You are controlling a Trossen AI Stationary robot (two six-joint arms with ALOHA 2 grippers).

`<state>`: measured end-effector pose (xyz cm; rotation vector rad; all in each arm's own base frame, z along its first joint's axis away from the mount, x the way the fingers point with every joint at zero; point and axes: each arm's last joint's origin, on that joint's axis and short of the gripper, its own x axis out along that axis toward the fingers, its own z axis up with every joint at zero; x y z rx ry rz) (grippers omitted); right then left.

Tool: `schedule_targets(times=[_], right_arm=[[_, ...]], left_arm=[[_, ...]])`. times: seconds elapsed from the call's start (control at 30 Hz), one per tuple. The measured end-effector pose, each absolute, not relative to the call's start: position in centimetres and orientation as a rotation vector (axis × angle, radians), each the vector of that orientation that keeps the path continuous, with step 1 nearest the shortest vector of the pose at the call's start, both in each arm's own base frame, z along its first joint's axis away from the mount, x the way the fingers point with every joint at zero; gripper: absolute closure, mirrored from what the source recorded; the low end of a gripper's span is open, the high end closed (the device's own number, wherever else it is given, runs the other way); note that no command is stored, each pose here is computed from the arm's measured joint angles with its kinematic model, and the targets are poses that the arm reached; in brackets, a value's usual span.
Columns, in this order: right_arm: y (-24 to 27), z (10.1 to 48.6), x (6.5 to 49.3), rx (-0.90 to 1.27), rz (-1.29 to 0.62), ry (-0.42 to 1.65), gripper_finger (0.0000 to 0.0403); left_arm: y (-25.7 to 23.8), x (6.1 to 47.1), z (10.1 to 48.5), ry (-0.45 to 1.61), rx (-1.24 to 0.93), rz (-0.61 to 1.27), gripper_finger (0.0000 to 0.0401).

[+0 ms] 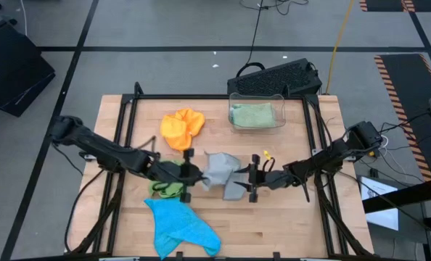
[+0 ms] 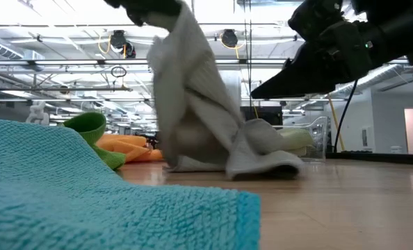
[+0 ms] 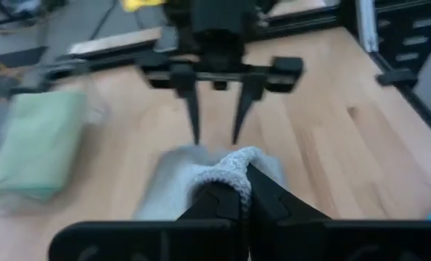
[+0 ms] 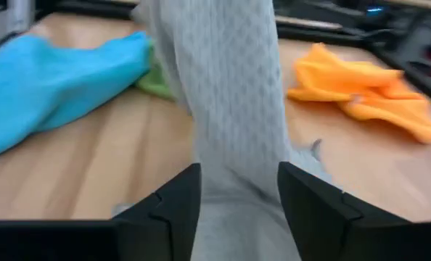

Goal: Fold microfiber towels
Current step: Fold the gray microfiber towel

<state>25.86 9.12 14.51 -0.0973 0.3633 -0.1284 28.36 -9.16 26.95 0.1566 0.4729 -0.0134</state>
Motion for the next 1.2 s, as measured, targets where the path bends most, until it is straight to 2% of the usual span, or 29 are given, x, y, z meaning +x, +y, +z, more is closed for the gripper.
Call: schedule_targets(times=[0.17, 0.37, 0.63, 0.97, 1.1, 1.2], right_arm=[[10.6, 14.9, 25.3, -0.100, -0.237, 0.321, 0.0199], [12.4, 16.1, 25.2, -0.119, -0.296, 0.262, 0.0170], [12.5, 16.8, 26.5, -0.115, -0.332, 0.242, 0.0168], [10.4, 16.1, 27.5, 0.041, -0.475, 0.219, 0.0169], [9.5, 15.9, 28.0, 0.079, -0.428, 0.242, 0.0169], [9.2, 15.8, 28.2, 0.108, -0.344, 0.272, 0.0169]], left_arm=[[-7.1, 26.5, 29.2, 0.443, 0.072, 0.087, 0.0393], [-6.0, 26.1, 30.1, 0.409, 0.054, 0.125, 0.0394], [-6.1, 27.1, 30.3, 0.340, 0.028, 0.119, 0.0394], [-7.3, 28.8, 26.9, 0.489, 0.046, 0.038, 0.0394], [-7.5, 29.4, 25.9, 0.520, 0.045, 0.037, 0.0385], [-7.6, 29.6, 25.3, 0.545, 0.053, 0.038, 0.0394]])
